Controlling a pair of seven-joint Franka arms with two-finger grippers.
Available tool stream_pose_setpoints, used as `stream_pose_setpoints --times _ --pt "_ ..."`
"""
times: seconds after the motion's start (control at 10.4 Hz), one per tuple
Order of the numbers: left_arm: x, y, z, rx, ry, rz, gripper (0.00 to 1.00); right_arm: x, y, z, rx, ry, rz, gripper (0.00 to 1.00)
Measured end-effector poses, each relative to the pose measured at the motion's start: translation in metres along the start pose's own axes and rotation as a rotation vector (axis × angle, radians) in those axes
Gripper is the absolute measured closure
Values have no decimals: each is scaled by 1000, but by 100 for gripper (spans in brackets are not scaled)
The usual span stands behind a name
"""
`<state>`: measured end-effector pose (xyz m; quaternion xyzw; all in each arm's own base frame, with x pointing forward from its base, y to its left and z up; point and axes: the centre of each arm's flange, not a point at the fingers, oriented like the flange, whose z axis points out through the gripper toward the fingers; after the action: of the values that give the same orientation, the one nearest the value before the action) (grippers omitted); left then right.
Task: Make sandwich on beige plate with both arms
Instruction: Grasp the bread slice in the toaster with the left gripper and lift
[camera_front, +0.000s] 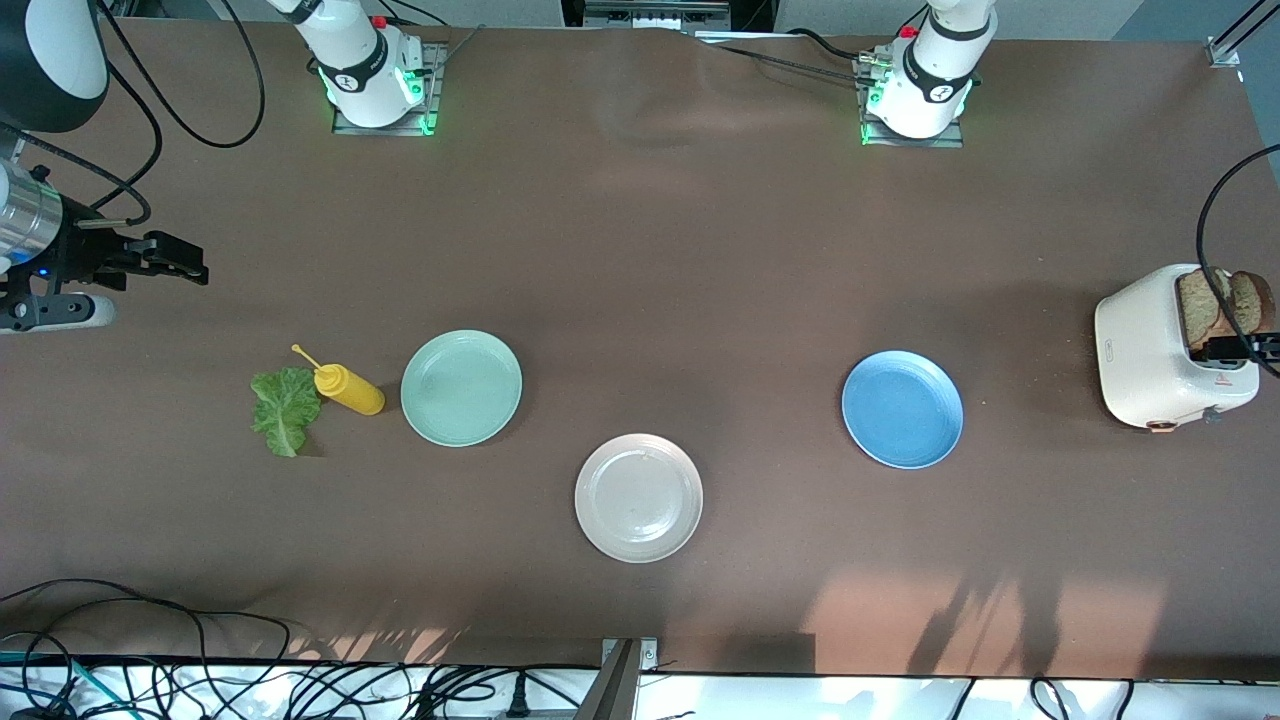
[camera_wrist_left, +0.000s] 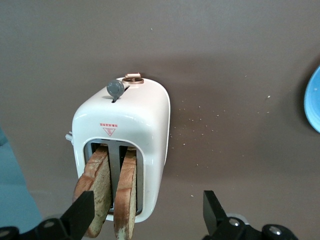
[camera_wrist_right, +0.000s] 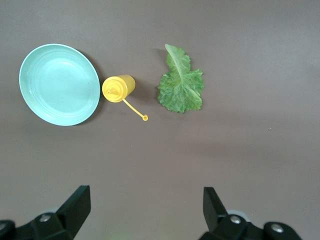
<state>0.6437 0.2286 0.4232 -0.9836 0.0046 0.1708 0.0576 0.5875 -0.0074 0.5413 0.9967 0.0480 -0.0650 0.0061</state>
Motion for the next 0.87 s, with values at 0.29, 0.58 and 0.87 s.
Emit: stream_pose_setpoints --times 0.29,0.58,0.87 --pt "-2 -14 37 -28 -66 0 5 0 0 0 0 0 0 0" --pt "-12 -23 66 -59 -146 -9 5 0 0 0 0 0 -1 0" --pt "-22 -28 85 -83 -217 -16 6 0 0 0 0 -1 0 0"
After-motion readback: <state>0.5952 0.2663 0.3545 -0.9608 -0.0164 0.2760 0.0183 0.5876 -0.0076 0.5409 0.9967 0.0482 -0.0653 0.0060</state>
